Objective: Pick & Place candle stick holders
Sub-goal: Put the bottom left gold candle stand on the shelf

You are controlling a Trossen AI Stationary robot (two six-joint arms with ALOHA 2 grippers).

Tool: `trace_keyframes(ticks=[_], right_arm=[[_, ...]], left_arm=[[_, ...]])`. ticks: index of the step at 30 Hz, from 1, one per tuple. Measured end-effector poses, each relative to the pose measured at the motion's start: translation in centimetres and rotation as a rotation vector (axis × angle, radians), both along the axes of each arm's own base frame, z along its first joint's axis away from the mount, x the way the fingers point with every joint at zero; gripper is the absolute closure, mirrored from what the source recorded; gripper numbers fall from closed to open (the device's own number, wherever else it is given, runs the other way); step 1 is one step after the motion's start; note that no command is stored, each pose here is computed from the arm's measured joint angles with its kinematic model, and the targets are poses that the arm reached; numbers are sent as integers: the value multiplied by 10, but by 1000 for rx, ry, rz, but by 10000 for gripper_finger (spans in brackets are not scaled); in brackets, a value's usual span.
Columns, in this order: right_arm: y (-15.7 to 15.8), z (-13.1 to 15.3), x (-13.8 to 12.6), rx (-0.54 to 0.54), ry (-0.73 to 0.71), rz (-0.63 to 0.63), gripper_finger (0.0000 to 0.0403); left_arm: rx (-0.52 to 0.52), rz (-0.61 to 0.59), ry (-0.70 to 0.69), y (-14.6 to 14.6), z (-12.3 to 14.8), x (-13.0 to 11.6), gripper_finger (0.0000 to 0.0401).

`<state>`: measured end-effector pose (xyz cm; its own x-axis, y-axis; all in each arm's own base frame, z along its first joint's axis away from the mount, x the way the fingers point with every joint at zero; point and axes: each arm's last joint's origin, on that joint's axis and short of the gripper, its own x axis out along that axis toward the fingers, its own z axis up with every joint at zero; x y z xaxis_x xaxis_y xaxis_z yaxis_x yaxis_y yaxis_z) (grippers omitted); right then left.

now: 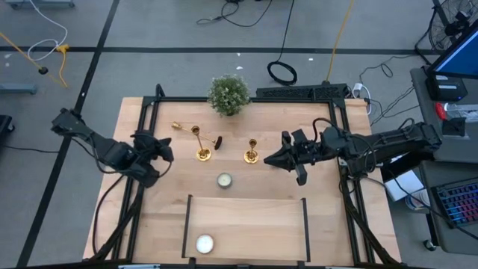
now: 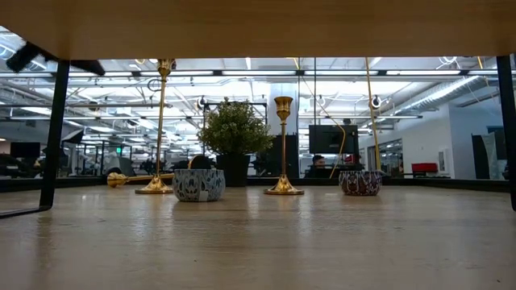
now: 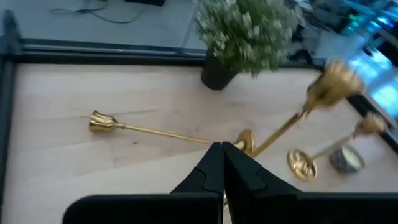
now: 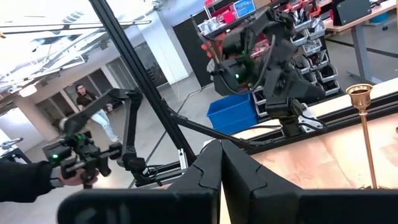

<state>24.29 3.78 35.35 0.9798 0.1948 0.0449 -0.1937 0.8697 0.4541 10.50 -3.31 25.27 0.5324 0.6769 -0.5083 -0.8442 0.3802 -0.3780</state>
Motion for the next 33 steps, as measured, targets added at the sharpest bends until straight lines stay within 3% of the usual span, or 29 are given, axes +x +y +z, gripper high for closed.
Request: trace_keyframes(ticks=[9, 17, 27, 33], right_arm=[[-6, 0, 1, 30, 6, -25, 403], [-16, -2, 2, 44, 23, -83, 403], [-26, -2, 3, 89, 28, -122, 403], [-29, -1, 3, 90, 27, -133, 403]], left_arm=[[50, -194, -106, 2, -43, -12, 401], [221, -454, -34, -1, -70, -6, 401], [352, -306, 10, 16, -67, 4, 395], [286, -303, -15, 29, -64, 14, 386]])
